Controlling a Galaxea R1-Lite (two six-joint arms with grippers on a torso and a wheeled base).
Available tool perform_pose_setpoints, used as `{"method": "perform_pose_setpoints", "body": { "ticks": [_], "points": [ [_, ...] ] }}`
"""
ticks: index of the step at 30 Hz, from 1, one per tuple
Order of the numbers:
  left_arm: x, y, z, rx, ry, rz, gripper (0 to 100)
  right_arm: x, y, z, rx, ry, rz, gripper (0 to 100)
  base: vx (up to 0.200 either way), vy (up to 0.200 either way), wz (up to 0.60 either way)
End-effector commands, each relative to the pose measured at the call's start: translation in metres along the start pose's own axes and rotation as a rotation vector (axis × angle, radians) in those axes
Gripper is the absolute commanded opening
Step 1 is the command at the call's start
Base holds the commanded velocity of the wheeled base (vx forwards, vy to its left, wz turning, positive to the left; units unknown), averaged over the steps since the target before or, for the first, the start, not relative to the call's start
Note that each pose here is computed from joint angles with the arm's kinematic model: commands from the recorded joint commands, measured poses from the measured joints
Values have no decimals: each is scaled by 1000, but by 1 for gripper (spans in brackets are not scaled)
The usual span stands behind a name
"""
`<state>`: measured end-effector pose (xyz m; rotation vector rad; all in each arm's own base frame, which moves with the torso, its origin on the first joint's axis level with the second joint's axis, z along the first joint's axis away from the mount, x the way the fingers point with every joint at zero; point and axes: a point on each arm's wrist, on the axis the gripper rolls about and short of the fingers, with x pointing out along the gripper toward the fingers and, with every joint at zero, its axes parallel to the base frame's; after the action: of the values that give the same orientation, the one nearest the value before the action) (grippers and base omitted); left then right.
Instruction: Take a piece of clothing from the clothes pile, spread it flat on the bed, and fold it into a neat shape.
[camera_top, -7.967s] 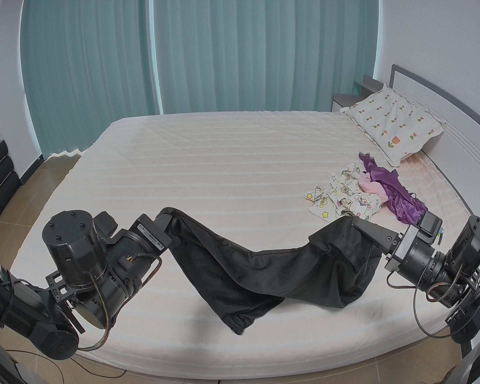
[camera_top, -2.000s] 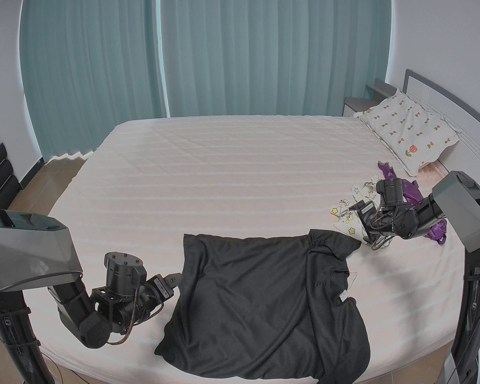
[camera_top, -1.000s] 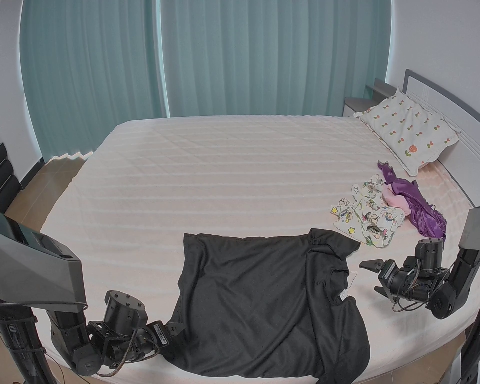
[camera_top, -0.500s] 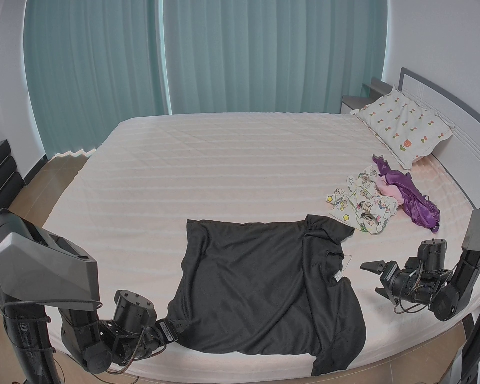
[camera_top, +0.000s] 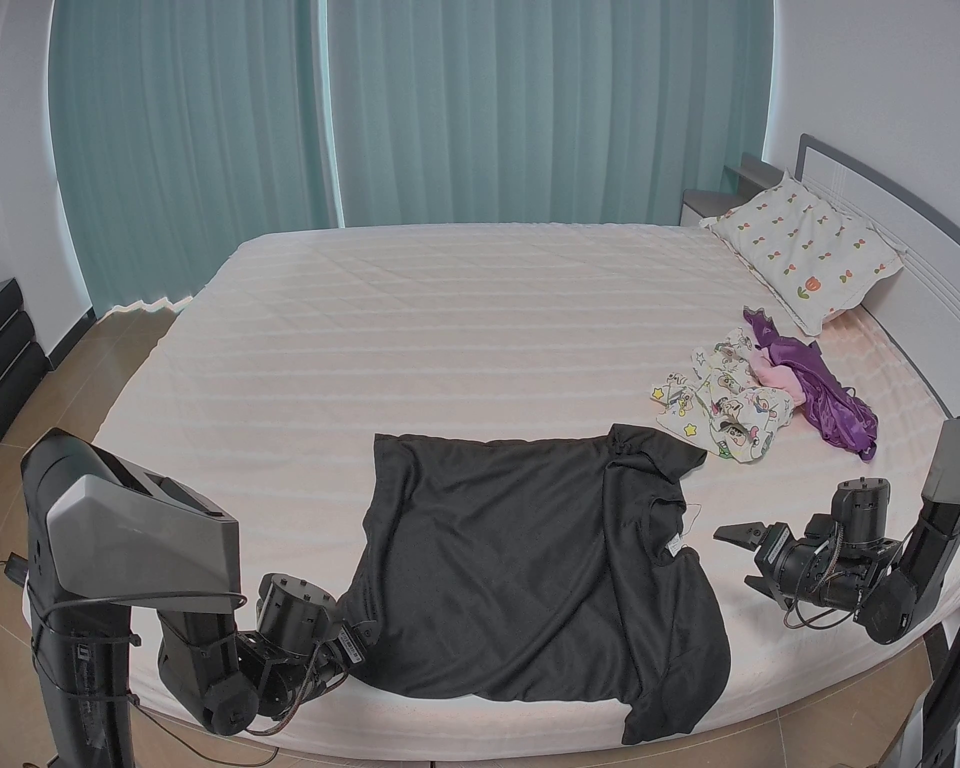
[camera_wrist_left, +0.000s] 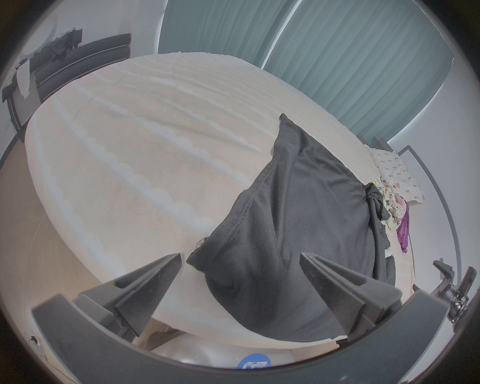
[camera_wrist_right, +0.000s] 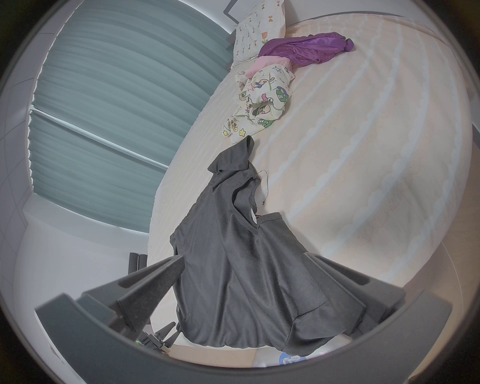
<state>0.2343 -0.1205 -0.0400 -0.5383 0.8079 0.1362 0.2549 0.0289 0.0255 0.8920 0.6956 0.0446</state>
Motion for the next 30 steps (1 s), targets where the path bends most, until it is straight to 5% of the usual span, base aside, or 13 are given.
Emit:
{"method": "perform_pose_setpoints", "body": {
  "ticks": [1, 2, 21, 30],
  "points": [
    [13, 3, -4, 7, 9, 29, 100, 0, 1, 0, -1, -2, 3, 100, 0, 0, 0],
    [13, 3, -4, 7, 11, 33, 0, 0, 0, 0, 0, -1, 2, 100, 0, 0, 0],
    [-22, 37, -18, 203, 114, 225, 0, 0, -1, -1, 0, 5, -3, 100, 0, 0, 0],
    [-28, 40, -26, 242, 158, 249, 0, 1, -1, -1, 0, 9, -6, 100, 0, 0, 0]
  ]
}}
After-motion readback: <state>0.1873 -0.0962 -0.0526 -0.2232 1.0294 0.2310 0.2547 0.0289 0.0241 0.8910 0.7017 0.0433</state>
